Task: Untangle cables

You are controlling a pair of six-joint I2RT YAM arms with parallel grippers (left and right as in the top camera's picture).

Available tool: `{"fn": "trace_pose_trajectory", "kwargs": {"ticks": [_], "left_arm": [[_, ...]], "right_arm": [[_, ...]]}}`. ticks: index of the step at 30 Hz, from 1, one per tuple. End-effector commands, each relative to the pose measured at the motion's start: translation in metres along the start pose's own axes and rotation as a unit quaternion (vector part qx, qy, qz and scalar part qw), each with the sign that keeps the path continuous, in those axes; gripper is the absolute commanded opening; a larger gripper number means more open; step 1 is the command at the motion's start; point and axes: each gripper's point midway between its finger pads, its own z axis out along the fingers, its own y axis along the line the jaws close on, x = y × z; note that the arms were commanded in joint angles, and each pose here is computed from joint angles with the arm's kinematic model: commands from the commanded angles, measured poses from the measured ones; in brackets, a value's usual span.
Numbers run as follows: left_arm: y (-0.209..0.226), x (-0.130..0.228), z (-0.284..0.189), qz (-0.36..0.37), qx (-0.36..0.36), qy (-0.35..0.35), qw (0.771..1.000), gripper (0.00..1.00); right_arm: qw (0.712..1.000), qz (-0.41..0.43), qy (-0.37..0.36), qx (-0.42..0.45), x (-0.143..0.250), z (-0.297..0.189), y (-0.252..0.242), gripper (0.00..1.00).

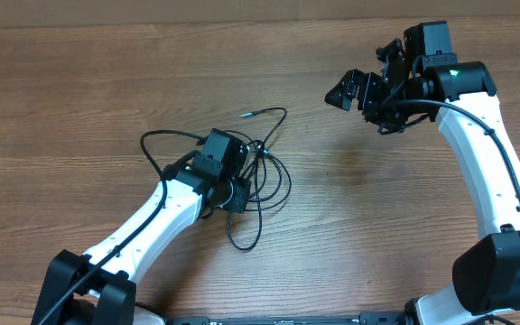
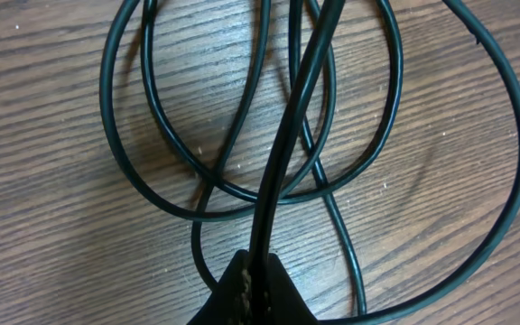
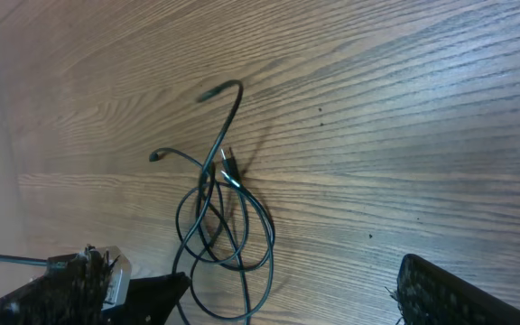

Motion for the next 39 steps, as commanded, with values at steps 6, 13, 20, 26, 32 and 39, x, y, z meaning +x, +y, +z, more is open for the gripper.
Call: {"fn": "trace_pose_trajectory", "kwargs": {"ticks": [6, 13, 20, 26, 32, 39], "left_arm": [[-0.005, -0.040, -0.052, -0.021, -0.004, -0.024, 0.999, 0.04], [-0.018, -0.076, -0.111, -0.019, 0.004, -0.059, 0.998, 0.04], [-0.035, -0.080, -0.146, -0.017, 0.037, -0.055, 0.998, 0.04], [-0.056, -0.075, -0.153, -0.012, 0.098, -0.042, 0.994, 0.04], [-0.058, -0.076, -0.153, 0.000, 0.102, -0.043, 0.994, 0.04], [-0.060, -0.092, -0.163, 0.008, 0.105, -0.076, 0.992, 0.04]], "right_arm": [[1.000, -0.004, -0.009, -0.002, -0.003, -0.005, 0.003, 1.00], [1.000, -0.004, -0.009, -0.002, -0.003, -0.005, 0.003, 1.00], [1.000, -0.004, -0.009, -0.002, -0.003, -0.005, 0.003, 1.00], [1.000, -0.004, -0.009, -0.002, -0.003, -0.005, 0.003, 1.00], [1.000, -0.004, -0.009, -0.002, -0.003, -0.005, 0.003, 1.00], [1.000, -0.004, -0.009, -0.002, -0.003, -0.005, 0.003, 1.00]]}}
